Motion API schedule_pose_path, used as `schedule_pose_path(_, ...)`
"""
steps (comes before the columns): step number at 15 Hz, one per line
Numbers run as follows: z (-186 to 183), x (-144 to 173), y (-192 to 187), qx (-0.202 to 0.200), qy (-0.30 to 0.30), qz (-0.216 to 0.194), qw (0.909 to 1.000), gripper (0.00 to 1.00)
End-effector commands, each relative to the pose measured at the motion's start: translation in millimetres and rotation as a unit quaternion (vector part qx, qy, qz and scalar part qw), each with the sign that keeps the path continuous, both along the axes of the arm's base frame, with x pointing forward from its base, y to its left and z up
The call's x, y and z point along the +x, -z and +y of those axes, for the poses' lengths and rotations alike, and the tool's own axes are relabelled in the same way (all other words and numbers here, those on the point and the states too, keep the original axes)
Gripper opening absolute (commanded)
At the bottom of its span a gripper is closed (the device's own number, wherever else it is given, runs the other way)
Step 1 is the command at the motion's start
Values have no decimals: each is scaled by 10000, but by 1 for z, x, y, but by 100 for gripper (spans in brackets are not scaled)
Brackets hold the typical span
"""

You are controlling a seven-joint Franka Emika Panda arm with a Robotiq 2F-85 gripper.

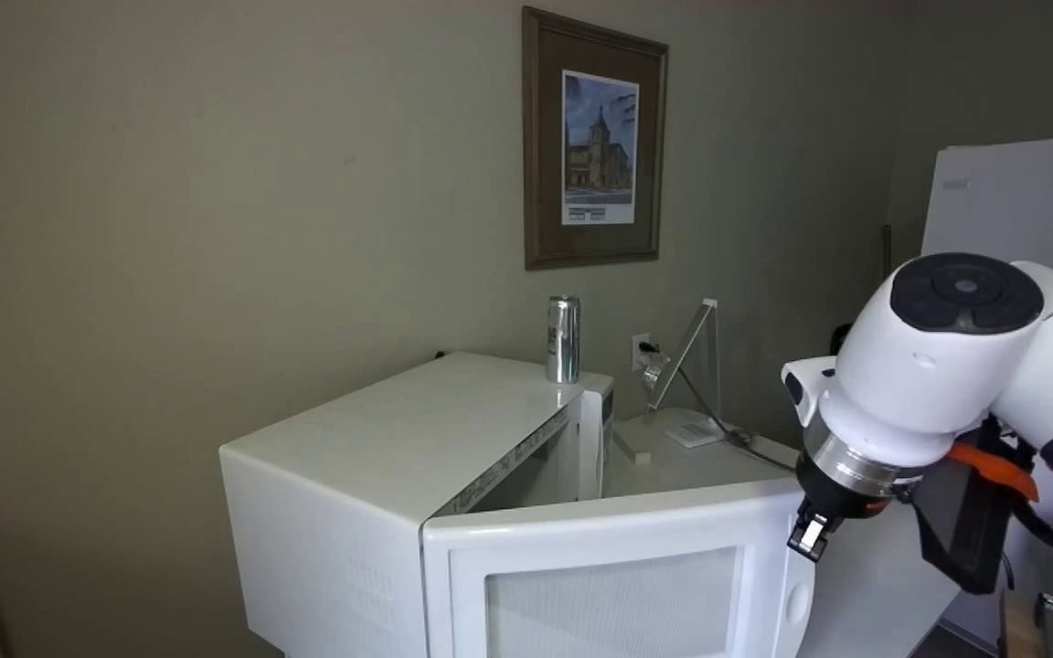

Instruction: Close the door to the microwave

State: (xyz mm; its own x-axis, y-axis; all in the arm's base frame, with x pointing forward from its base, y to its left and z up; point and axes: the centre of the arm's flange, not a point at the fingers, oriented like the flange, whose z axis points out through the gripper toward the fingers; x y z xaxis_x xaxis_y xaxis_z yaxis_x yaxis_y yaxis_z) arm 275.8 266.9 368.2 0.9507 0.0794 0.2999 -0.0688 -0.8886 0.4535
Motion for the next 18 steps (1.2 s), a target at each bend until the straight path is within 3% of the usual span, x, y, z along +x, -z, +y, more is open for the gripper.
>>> schedule_pose_path(1, -10, 12, 31, -300, -10, -757, 9967, 0)
schedule_pose_path(4, -22, 19, 40, -517, -173, -1305, 9899, 0)
schedule_pose_path(7, -36, 23, 43, -401, -404, -1864, 9808, 0)
schedule_pose_path(8, -27, 19, 28, -523, -348, -1494, 9868, 1)
schedule_pose_path(16, -31, 20, 31, -473, -400, -1664, 9841, 0)
schedule_pose_path(18, -46, 29, 33, -603, -368, -1884, 9795, 0)
